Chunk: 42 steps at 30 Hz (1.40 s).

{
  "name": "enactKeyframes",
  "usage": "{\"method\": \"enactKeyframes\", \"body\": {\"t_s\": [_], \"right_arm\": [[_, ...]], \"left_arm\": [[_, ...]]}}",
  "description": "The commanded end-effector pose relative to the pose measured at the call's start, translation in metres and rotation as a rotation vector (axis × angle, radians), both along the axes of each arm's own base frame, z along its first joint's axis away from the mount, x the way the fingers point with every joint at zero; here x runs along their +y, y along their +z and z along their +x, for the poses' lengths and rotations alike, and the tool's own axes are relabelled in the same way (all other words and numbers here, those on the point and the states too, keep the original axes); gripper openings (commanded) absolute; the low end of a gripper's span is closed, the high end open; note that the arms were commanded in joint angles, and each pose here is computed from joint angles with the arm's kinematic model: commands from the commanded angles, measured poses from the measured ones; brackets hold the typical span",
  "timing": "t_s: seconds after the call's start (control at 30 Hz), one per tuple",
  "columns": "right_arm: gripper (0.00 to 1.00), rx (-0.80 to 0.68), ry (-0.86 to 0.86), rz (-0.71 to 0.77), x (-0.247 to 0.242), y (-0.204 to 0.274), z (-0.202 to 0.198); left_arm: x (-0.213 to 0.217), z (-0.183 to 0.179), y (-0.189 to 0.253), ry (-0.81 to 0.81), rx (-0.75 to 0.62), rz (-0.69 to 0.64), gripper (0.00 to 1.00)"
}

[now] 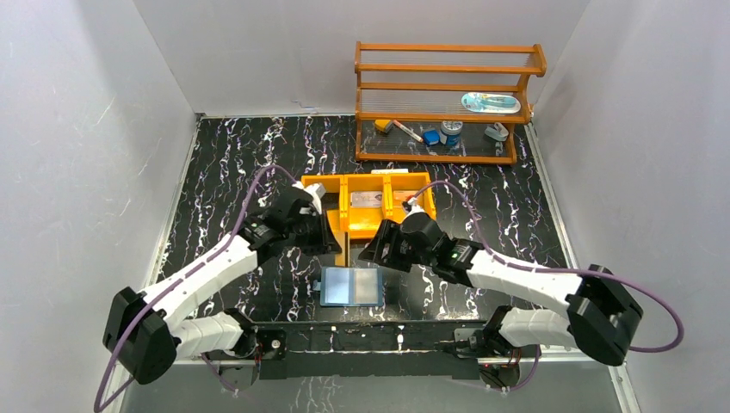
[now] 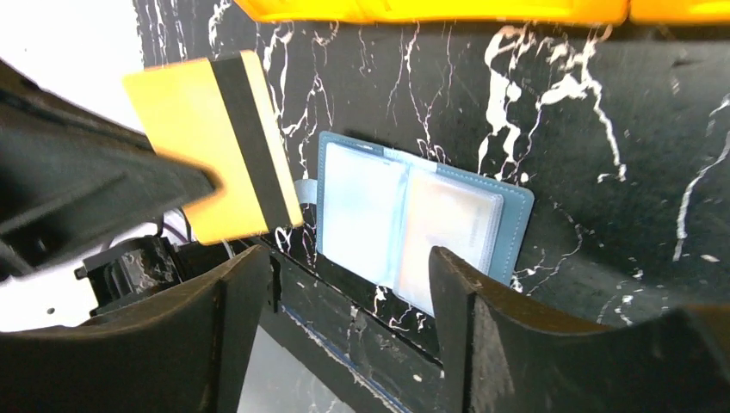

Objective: Take the credit cards out of the card holder

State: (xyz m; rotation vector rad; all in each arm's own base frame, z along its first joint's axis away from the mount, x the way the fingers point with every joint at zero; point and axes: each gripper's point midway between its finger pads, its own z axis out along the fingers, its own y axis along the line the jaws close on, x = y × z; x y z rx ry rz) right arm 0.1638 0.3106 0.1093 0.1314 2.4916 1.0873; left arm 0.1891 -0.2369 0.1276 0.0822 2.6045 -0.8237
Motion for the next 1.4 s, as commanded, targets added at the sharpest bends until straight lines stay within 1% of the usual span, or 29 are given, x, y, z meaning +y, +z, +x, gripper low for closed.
{"method": "enactKeyframes", "body": {"t_s": [0.0,0.03,0.07,0.1,0.23,0.33,0.47,0.57,0.67,0.77,0.87,1.0,1.07,1.13,1.23,1.37], "right_arm": [[0.79,-0.165,0.003,-0.027,-0.014,0.029,0.019],[0.84,-0.163,-0.002,-0.025,-0.018,0.034,0.021],[0.87,-0.152,-0.010,-0.025,-0.023,0.035,0.022],[0.87,-0.154,-0.017,-0.006,-0.026,0.039,0.025],[0.83,-0.189,0.001,0.195,-0.031,0.066,0.034],[0.79,-0.183,0.067,0.325,-0.030,0.084,0.031],[0.75,-0.188,0.133,0.398,-0.021,0.098,0.029],[0.71,-0.179,0.175,0.440,-0.013,0.104,0.028],[0.71,-0.190,0.174,0.468,-0.009,0.107,0.032],[0.70,-0.192,0.167,0.512,-0.007,0.112,0.039],[0.66,-0.185,0.211,0.558,-0.003,0.122,0.042],[0.57,-0.146,0.210,0.545,-0.003,0.115,0.047],[0.51,-0.124,0.210,0.560,-0.004,0.113,0.048],[0.48,-0.124,0.223,0.588,-0.005,0.117,0.045],[0.37,-0.143,0.234,0.624,-0.005,0.124,0.041],[0.30,-0.145,0.275,0.655,-0.003,0.126,0.036]], "left_arm": [[0.006,0.012,0.037,0.020,-0.040,-0.154,0.00],[0.010,0.015,0.041,0.031,-0.043,-0.173,0.00],[0.012,0.017,0.045,0.036,-0.048,-0.189,0.00],[0.012,0.017,0.048,0.032,-0.053,-0.208,0.00],[-0.001,0.012,0.061,0.005,-0.036,-0.337,0.00],[-0.013,0.011,0.073,-0.009,-0.034,-0.454,0.00],[-0.027,0.009,0.087,-0.043,-0.005,-0.587,0.00],[-0.034,0.007,0.098,-0.071,-0.006,-0.660,0.00],[-0.037,0.009,0.101,-0.093,-0.011,-0.680,0.00],[-0.045,0.011,0.104,-0.139,0.029,-0.695,0.00],[-0.049,0.010,0.107,-0.166,0.059,-0.719,0.00],[-0.049,0.009,0.114,-0.146,0.077,-0.778,0.00],[-0.049,0.007,0.118,-0.165,0.086,-0.784,0.00],[-0.049,0.009,0.118,-0.156,0.095,-0.779,0.00],[-0.050,0.012,0.124,-0.170,0.090,-0.816,0.00],[-0.050,0.008,0.116,-0.197,0.114,-0.827,0.00]]}}
